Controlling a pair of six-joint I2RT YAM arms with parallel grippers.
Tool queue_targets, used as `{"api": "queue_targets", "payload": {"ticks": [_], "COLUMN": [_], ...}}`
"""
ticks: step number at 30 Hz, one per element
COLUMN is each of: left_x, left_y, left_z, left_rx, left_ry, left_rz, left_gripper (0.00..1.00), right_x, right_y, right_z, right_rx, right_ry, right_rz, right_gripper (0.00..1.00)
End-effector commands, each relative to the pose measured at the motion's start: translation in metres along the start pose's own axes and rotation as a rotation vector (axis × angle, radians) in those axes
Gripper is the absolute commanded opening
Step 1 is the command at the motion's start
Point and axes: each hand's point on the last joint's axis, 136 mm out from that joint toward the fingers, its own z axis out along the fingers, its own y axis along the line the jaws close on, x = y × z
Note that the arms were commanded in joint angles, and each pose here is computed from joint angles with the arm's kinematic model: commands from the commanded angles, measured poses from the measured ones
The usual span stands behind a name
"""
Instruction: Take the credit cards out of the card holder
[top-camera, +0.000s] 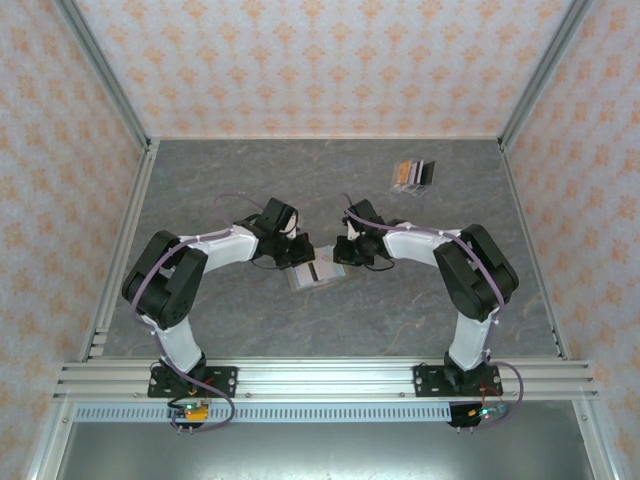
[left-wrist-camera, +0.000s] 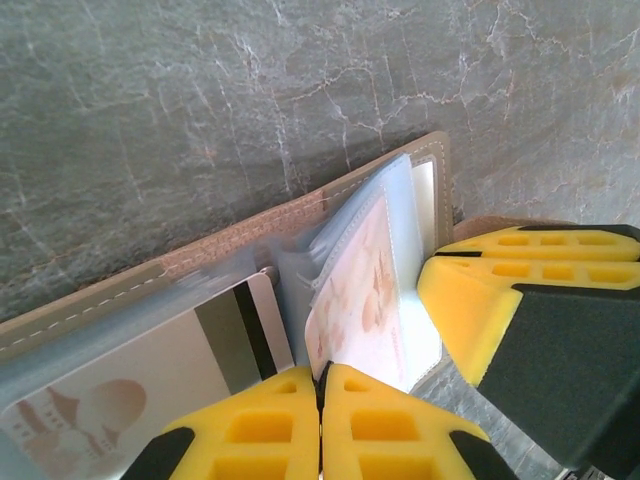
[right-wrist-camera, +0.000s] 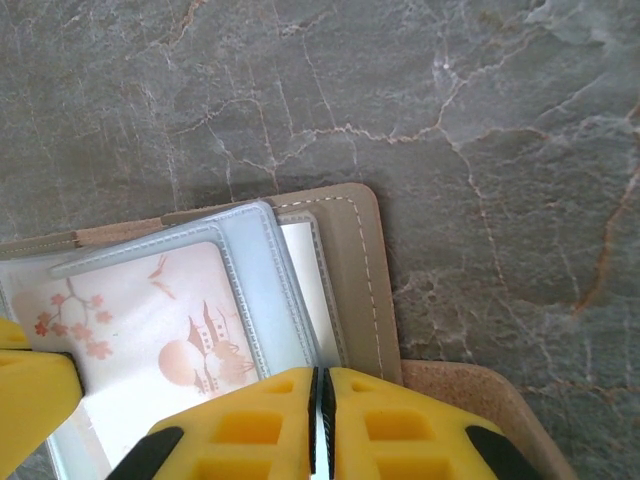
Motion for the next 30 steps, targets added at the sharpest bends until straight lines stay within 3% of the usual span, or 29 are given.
{"api": "queue_targets", "payload": {"ticks": [1, 5, 13, 30], "left_x": [0.007, 0.008, 0.003, 0.000], "left_y": [0.010, 0.010, 0.003, 0.000], "left_z": [-0.008, -0.006, -0.002, 0.004], "left_rx": [-0.031, -0.018, 0.017, 0.048], "left_ry": [0.013, 0.010, 0.009, 0.002], "left_rz": [0.002, -0.004, -0.014, -0.029], "left_gripper": [0.07, 0.07, 0.07, 0.10], "right_x": [0.026, 0.023, 0.006, 0.014], "right_y": [-0.038, -0.030, 0.025, 0.027], "right_z": [0.015, 0.012, -0.028, 0.002], "right_rx": [0.147, 0.111, -0.114, -0.040], "right_ry": [0.076, 0.061, -0.014, 0.094], "right_rz": [0.037, 0.024, -0.033, -0.060], "right_gripper": [0.13, 0.13, 0.18, 0.19]}}
